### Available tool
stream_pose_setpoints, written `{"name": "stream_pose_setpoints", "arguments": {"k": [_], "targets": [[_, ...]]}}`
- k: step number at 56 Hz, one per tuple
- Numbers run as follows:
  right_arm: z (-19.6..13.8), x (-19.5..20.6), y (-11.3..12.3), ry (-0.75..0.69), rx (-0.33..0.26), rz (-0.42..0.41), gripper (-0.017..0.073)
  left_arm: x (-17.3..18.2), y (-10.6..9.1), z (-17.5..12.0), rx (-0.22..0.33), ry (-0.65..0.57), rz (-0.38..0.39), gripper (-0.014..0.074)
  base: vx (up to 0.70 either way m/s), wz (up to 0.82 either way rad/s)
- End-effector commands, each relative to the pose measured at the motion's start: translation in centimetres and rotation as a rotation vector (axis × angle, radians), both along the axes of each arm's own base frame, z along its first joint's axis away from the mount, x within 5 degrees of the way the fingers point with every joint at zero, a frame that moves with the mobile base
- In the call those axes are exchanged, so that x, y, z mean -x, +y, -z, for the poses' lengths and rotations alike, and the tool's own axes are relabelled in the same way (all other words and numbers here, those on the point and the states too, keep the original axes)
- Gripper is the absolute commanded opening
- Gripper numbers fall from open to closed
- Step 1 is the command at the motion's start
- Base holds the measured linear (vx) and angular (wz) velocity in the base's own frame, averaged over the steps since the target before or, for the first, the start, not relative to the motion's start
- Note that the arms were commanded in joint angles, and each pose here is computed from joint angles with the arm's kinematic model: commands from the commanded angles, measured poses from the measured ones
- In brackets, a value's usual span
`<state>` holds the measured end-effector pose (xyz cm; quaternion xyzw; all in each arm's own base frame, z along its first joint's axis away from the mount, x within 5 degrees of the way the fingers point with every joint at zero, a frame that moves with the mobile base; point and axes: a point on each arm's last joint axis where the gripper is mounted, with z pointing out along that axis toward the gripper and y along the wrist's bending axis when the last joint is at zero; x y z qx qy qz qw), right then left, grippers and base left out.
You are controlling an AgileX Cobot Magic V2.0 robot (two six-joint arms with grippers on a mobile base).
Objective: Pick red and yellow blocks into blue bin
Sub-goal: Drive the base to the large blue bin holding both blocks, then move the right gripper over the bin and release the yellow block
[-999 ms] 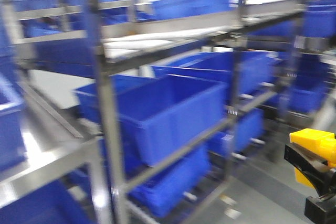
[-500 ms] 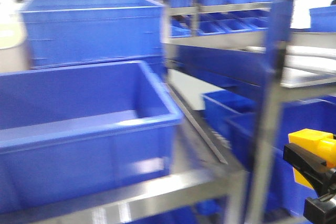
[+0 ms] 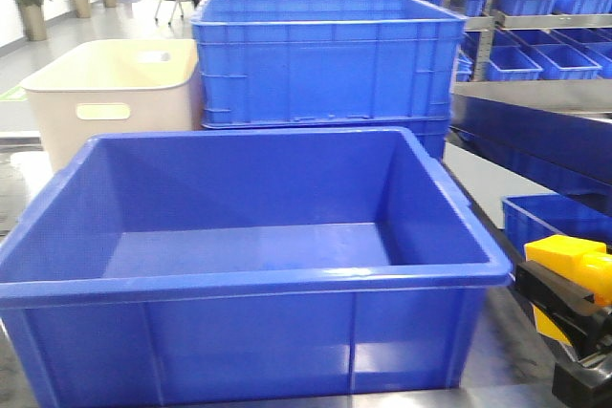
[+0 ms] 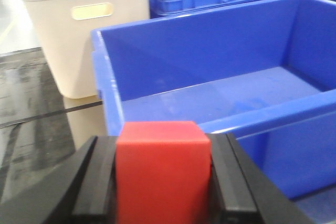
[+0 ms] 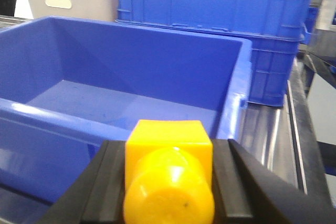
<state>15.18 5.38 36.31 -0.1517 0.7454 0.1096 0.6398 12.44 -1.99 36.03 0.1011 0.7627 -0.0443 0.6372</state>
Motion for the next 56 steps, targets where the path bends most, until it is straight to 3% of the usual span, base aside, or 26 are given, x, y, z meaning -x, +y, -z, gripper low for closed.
{"name": "stream_pose_setpoints", "arguments": {"k": [1, 56], "targets": [[-1.8, 0.02, -0.27, -0.113, -0.026, 0.027, -0.001, -0.09, 0.16, -1.52, 0.04, -0.092, -0.025, 0.0002, 0.06, 0.17], [-1.92, 0.01, -0.3, -0.124, -0.033, 0.031, -0.001, -0.09, 0.16, -1.53, 0.04, -0.093, -0.025, 0.0002, 0.01, 0.03]]}}
